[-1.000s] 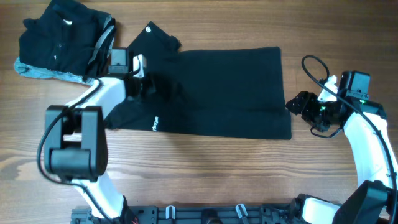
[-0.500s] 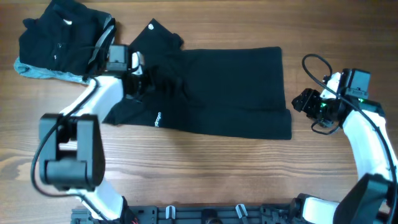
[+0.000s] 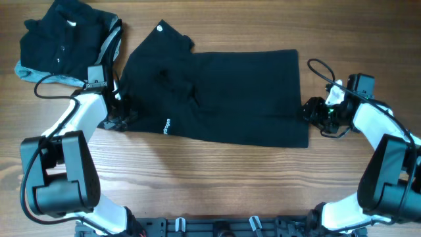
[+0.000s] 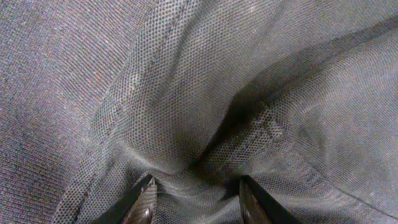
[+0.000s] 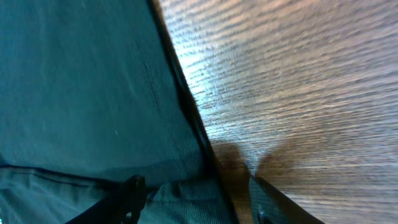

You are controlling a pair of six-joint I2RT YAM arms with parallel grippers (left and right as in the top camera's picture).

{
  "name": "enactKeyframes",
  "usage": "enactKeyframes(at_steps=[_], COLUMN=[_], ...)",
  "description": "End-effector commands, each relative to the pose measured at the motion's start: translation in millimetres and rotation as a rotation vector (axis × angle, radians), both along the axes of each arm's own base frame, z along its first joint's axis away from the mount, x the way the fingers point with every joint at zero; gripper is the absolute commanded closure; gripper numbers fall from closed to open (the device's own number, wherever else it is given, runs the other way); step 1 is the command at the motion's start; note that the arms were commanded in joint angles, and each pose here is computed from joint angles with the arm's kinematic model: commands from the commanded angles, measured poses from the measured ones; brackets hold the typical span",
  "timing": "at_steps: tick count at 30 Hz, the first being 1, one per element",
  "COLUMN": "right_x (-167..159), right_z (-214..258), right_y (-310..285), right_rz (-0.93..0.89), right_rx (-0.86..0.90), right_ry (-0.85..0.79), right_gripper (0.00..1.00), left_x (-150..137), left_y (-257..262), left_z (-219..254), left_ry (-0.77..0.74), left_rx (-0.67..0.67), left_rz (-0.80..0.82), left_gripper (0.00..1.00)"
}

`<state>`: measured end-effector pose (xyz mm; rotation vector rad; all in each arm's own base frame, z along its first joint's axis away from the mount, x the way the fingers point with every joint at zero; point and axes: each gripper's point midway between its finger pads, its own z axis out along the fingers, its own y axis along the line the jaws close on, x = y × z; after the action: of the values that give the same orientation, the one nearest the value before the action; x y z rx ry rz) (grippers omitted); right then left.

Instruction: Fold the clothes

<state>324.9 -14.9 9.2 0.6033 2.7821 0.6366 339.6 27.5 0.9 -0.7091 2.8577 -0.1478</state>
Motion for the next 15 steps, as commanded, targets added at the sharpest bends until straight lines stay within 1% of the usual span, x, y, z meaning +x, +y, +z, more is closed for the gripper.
enactKeyframes(at_steps=[1,3,4,5,6,7,8,12,15], right_x=[-6,-5,-3,-1,0,0,1,11,16], right_z=[-15,-13,-12,-11,-7,-1,4,46,52], right_y=[7,17,17,16,16,15,13,8,5], right_rz=[0.021,0.043,0.043,0.043,0.042,0.041,0.039,0.035,0.029], right_rx=[0.031,0.072,0.070,0.067,0.065,0.056,0.043,-0.004,-0.023], right_ry=[0.039,0.027,0.019,0.010,0.005,-0.003,-0.011,-0.126,-0.161], right_gripper=[0.40,0.61,0.68,0.80,0.89,0.95,0.96,0.96,0.96], left_x=[-16,-15,-15,-15,-15,-15,-16,-16,-18], left_y=[8,8,8,8,8,8,8,8,9], left_z=[-22,-22,-22,-22,-22,-22,-22,-22,-22], left_ry=[0.061,0.060,0.060,0.060,0.060,0.060,0.060,0.061,0.069], left_rx=[0.045,0.045,0.045,0.045,0.045,0.045,0.045,0.045,0.043], left_rz=[-0.003,-0.003,-0.003,-0.003,-0.003,-0.003,-0.003,-0.002,0.005], left_gripper=[0.57,0.56,0.56,0.56,0.56,0.55,0.55,0.55,0.55])
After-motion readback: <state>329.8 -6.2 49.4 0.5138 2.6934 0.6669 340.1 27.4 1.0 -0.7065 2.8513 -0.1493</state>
